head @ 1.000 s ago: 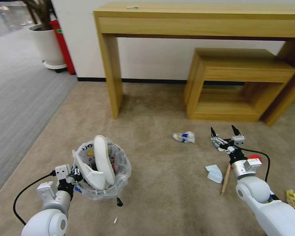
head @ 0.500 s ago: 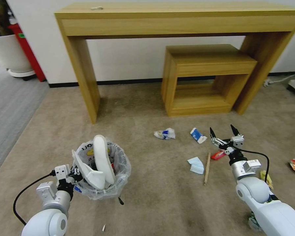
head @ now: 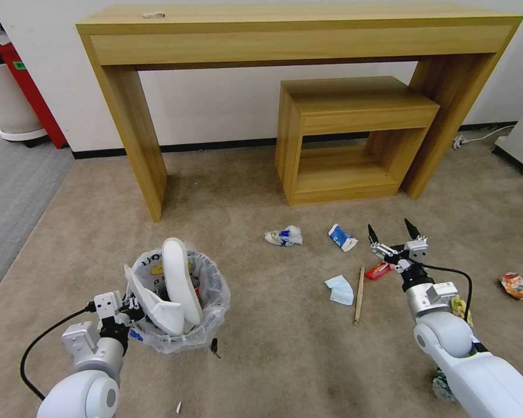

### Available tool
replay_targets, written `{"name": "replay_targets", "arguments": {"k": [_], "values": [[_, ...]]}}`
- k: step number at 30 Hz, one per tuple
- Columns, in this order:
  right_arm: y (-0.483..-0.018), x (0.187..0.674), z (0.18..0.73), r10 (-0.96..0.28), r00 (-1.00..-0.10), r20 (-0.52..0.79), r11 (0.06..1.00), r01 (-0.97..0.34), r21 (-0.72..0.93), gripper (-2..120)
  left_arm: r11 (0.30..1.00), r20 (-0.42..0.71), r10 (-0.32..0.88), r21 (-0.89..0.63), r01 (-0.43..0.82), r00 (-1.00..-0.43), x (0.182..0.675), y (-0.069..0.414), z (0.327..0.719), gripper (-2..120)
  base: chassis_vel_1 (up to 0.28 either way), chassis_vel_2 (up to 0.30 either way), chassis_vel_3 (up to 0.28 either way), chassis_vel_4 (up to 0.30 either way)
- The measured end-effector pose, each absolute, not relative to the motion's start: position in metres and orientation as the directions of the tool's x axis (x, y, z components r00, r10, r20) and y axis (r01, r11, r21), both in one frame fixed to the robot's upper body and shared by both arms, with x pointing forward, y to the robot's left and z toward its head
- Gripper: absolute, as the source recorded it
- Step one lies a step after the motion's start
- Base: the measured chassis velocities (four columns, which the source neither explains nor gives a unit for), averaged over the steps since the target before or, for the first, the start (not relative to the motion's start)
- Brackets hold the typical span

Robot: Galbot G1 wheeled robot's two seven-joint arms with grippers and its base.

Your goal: Pick up the trash bin and place the garbage on the floor into it.

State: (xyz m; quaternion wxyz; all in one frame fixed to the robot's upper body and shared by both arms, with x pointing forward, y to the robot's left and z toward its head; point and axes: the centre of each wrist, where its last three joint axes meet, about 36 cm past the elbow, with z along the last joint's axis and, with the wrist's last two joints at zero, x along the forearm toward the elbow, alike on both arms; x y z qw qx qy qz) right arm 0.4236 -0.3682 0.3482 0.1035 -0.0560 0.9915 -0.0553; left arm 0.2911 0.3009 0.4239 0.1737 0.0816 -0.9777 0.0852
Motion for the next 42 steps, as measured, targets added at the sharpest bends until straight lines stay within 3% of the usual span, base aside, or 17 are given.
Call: {"name": "replay_targets", "arguments": {"k": [18,42], "values": [[-0.3753,0.4202,0.3464,-0.107,-0.976,-0.188,0.987,-0.082,-0.139,100,0.971,0.355,-0.134,-0.139,-0.194,-0.925,0.291,0.3017,0.4226,3,0.0,0.0,0.0,0.0],[-0.3737,0.4213,0.3422,-0.106,-0.978,-0.182,0.987,-0.081,-0.139,100,0.971,0.354,-0.135,-0.14,-0.196,-0.925,0.2912,0.3027,0.4206,3,-0.073,0.063,0.065,-0.064]]}}
